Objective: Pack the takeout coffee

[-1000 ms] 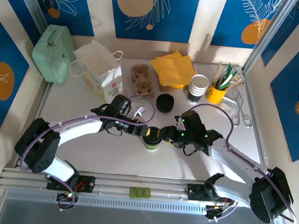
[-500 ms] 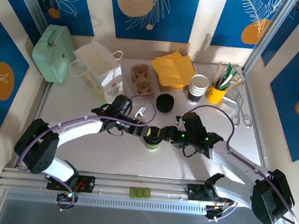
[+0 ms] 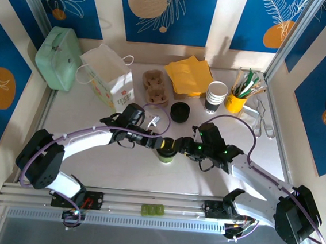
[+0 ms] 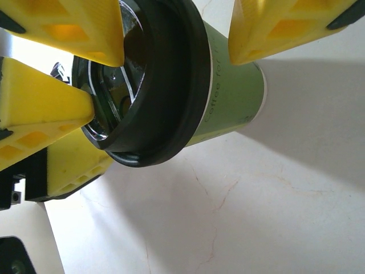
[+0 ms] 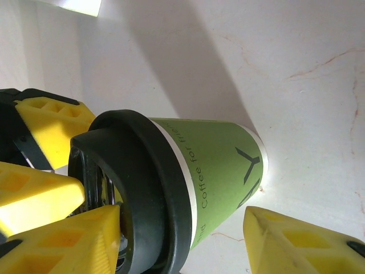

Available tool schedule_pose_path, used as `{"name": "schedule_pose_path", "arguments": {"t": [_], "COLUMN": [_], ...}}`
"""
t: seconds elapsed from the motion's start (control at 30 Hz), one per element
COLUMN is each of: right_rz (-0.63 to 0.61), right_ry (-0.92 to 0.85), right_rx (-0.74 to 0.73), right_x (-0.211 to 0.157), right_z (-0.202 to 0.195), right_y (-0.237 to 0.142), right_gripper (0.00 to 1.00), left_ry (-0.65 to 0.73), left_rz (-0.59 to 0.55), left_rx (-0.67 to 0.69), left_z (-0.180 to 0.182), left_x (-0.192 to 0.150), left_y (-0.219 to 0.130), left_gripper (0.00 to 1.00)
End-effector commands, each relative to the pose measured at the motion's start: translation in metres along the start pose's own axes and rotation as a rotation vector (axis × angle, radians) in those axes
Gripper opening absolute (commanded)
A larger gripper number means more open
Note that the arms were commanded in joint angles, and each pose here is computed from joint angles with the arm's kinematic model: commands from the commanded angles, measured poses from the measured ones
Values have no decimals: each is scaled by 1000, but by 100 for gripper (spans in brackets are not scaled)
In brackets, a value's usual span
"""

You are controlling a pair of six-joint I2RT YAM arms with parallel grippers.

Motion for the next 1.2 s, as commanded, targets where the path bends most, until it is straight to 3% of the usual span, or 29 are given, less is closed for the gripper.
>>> {"name": "schedule_pose_path", "arguments": {"t": [0.0,0.43,0.7,0.83,1.0,1.17], "right_rz": [-10,-6,0,-11,-47,-117], "right_ry": [8,-19,-47,-78,-139,-259], "right_rx": [-192,-32,-43,-72,-177,-314], "right_x": [-3,-3,-6,-10,-17,-25], "right_z": [-32,12,30,39,45,59], "right_y": [-2,-24,-48,-56,-57,-58], "right_gripper": [57,57,64,74,80,86], "left_ry": [-1,9,2,-14,-105,-145], "left_rz": [28,0,-32,-85,-156,-253], "left_rx": [78,67,128,268,565,707], "left_z": [4,-14,-22,-22,-3,4], "left_x": [-6,5,13,16,9,-4], "left_y": [-1,-17,-40,-68,-114,-149], "left_gripper": [52,60,60,65,85,95]}}
Point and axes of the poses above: each hand's point on the last joint's axis, 136 mm out from that joint toward the fingers, its own y axis out along the fingers, its own z axis along the line the jaws close on, x = y × z, the point moved 6 cm from there along -y, back along the fingers, and after that the axes turned 15 degrees about y, right-handed, at the moved point
